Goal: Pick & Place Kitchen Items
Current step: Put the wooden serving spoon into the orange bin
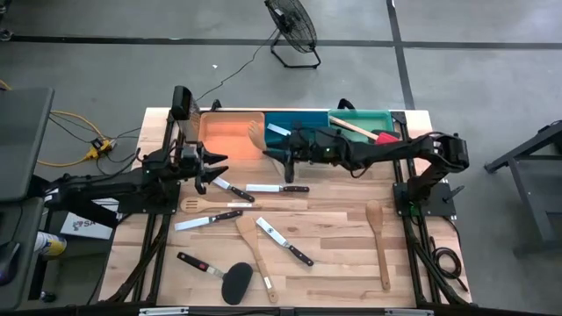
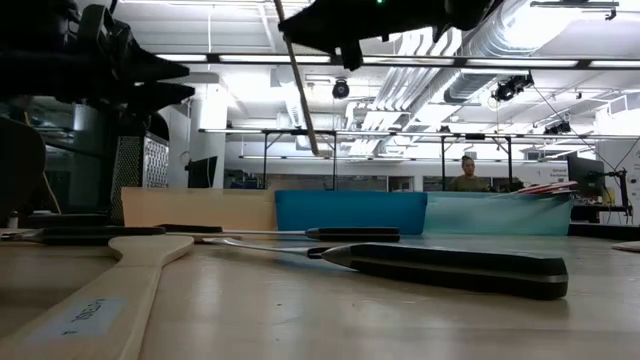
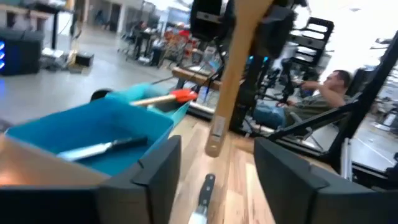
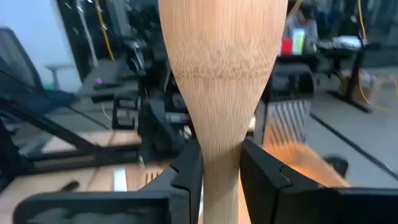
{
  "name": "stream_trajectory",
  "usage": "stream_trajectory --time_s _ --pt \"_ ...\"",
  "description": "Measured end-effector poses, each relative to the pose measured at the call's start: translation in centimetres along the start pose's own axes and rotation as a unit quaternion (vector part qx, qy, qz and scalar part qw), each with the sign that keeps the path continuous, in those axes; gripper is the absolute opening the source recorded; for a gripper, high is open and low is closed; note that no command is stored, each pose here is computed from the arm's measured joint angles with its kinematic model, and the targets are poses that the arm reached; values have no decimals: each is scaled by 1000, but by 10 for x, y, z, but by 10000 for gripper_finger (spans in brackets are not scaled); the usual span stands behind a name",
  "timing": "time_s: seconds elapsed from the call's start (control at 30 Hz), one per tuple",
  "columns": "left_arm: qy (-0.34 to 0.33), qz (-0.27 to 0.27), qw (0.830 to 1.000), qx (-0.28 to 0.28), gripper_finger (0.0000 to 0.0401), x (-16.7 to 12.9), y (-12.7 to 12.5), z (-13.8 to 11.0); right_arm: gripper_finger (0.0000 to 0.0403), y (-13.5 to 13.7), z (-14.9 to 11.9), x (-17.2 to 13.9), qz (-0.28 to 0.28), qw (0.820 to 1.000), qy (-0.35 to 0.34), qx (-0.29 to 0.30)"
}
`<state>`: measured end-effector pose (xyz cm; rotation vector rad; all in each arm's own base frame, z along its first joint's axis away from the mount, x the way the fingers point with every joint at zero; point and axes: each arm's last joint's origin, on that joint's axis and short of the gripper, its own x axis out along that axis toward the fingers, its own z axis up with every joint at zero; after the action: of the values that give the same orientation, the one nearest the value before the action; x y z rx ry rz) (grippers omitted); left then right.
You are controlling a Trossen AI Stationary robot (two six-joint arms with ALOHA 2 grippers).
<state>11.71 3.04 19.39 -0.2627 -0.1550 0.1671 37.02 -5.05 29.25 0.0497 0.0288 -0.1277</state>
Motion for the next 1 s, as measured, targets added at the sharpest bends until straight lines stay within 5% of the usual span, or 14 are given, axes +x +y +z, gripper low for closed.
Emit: stream_trajectory --time_s 0.27,0.63,1.0 --pt "5 -21 999 36 233 21 -3 11 76 -19 9 -1 25 999 -41 -3" --pt "56 -12 992 111 233 92 -10 58 76 -24 13 -2 29 998 -60 -18" --pt "90 -18 987 134 233 142 -7 63 76 -24 13 -2 27 998 -62 -19"
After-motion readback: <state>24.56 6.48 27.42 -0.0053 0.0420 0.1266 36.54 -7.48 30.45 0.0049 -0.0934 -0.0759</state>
